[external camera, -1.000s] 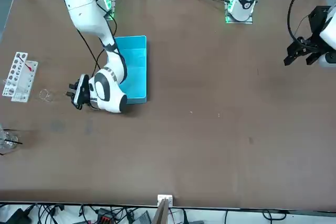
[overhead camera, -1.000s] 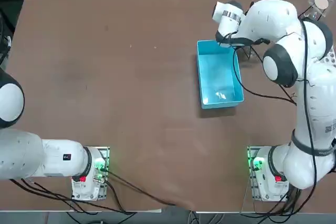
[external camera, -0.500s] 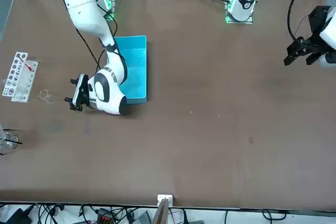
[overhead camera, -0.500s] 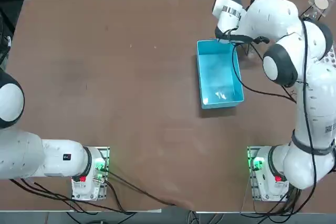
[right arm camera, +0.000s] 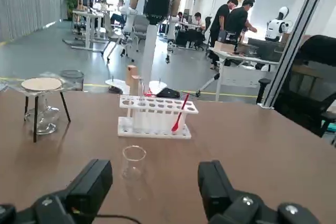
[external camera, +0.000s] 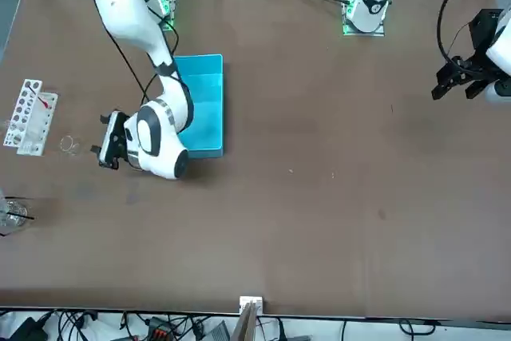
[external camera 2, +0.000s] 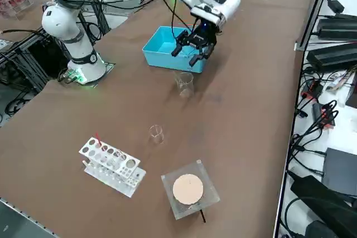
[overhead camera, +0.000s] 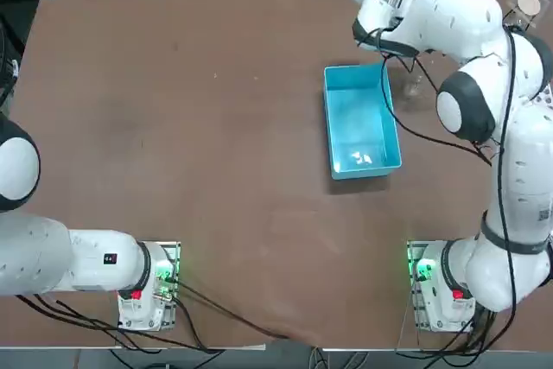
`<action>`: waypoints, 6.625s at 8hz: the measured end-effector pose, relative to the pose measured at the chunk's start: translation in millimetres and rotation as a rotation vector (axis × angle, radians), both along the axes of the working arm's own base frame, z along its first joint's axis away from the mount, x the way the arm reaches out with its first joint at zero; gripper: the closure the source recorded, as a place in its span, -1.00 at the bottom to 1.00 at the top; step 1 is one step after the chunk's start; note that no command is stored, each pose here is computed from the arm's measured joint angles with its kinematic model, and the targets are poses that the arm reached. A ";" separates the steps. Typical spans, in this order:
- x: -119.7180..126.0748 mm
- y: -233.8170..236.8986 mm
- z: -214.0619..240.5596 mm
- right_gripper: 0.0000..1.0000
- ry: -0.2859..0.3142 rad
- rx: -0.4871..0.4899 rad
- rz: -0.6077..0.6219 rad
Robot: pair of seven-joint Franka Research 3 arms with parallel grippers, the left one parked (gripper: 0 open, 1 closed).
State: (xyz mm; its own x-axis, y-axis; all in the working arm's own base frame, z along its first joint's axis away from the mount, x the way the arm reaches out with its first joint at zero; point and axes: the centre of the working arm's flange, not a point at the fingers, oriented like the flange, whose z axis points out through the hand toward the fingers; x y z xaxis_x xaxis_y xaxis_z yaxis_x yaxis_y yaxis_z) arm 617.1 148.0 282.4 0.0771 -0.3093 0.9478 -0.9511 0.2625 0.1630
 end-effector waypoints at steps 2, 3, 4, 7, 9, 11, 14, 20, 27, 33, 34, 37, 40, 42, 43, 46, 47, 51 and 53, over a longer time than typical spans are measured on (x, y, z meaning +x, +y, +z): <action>5.0 -28.2 36.1 -1.00 0.018 0.021 -0.047; 8.5 -54.8 52.6 -1.00 0.013 0.030 -0.090; 12.1 -88.6 64.3 -1.00 -0.001 0.028 -0.143; 7.3 -181.4 84.3 -0.97 -0.017 -0.021 -0.274; -6.6 -225.9 96.2 -0.95 -0.029 0.013 -0.309; -25.3 -259.3 86.7 -0.94 -0.015 0.028 -0.300; -70.7 -291.4 40.7 -0.94 0.009 -0.025 -0.214; -151.0 -302.0 -43.7 -0.94 -0.029 -0.146 -0.031; -168.2 -322.9 -100.1 -0.82 -0.056 -0.214 0.075; -181.5 -333.4 -133.5 -0.75 -0.038 -0.242 0.092; -183.5 -336.8 -136.9 -0.74 -0.032 -0.247 0.097; -188.9 -351.0 -140.6 -0.58 -0.021 -0.258 0.097; -188.8 -351.0 -141.4 -0.37 -0.020 -0.256 0.099; -188.6 -350.7 -141.5 -0.21 -0.020 -0.255 0.100; -188.6 -350.8 -141.7 -0.13 -0.020 -0.255 0.101; -188.6 -352.3 -142.1 -0.07 -0.018 -0.257 0.108; -189.0 -353.0 -142.7 -0.07 -0.017 -0.255 0.107; -188.6 -354.3 -146.0 0.07 -0.030 -0.246 0.107; -188.1 -354.3 -145.9 0.08 -0.034 -0.246 0.106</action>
State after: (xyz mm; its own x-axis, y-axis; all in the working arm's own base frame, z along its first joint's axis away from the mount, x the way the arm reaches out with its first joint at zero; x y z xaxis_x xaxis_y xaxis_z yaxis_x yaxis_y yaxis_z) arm 429.0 -206.3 136.5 0.0640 -0.0614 0.9961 -0.9792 0.1885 0.0746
